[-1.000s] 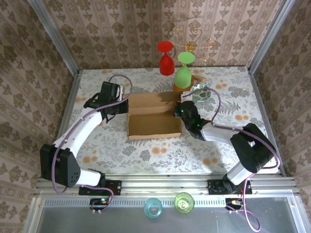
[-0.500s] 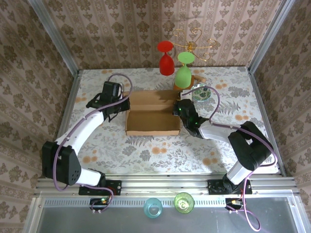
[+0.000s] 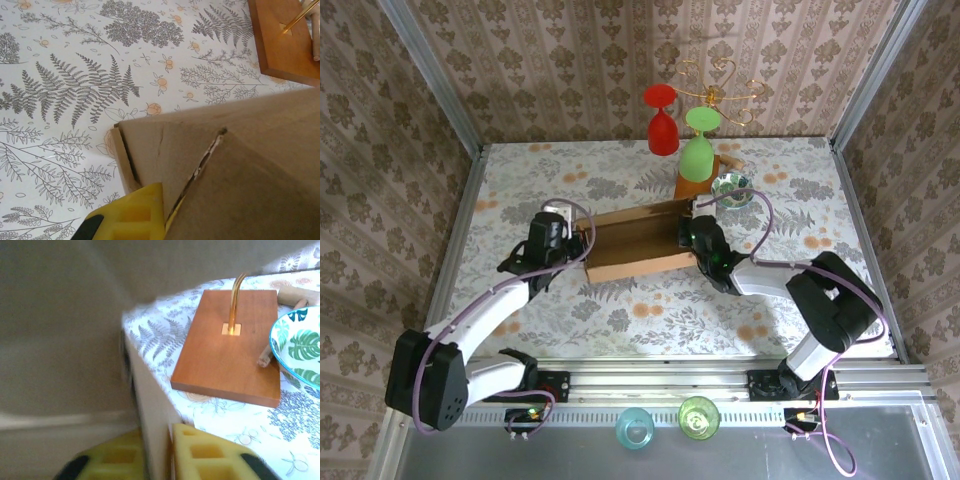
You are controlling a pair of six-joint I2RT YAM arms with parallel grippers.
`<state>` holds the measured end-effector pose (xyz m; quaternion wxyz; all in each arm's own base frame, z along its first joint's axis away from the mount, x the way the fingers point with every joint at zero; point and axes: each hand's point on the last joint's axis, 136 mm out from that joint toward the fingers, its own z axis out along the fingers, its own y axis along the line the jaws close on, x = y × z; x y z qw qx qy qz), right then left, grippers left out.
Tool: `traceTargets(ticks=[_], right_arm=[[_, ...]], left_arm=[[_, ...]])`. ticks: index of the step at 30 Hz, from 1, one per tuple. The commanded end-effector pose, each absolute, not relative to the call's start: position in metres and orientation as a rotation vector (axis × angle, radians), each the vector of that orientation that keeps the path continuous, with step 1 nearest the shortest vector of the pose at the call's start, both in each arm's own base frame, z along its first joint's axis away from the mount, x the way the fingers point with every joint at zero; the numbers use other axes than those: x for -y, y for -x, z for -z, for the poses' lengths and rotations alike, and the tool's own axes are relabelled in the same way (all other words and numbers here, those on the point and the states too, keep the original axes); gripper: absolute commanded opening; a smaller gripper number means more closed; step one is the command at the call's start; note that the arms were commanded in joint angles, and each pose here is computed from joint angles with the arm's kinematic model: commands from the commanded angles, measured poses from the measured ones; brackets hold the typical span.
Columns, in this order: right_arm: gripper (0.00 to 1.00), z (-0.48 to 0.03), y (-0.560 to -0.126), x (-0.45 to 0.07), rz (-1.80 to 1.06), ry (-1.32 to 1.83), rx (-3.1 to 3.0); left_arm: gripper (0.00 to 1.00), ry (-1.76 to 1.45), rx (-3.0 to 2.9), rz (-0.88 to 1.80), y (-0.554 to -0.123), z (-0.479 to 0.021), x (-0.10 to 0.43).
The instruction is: Fold the paper box
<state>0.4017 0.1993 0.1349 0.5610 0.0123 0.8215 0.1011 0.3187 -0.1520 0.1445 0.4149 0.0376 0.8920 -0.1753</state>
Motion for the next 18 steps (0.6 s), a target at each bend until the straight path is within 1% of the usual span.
traceTargets(ticks=[1, 4, 9, 14, 18], right_arm=[[0.31, -0.139, -0.385, -0.191, -0.243, -0.081, -1.996], [0.37, -0.150, -0.372, -0.180, -0.254, -0.147, -2.034], [0.43, -0.167, -0.338, -0.166, -0.385, -0.339, -2.082], [0.46, -0.187, -0.304, -0.155, -0.559, -0.595, -2.070], [0.47, -0.209, -0.296, -0.154, -0.697, -0.810, -2.018]], left_arm=[[0.00, -0.148, -2.152, 0.404, -0.320, -0.155, 0.160], [0.00, -0.136, -2.166, 0.335, -0.315, -0.146, 0.155], [0.00, -0.117, -2.170, 0.291, -0.309, -0.135, 0.153], [0.00, -0.130, -2.173, 0.270, -0.305, -0.127, 0.159], [0.00, -0.138, -2.174, 0.264, -0.304, -0.123, 0.162]])
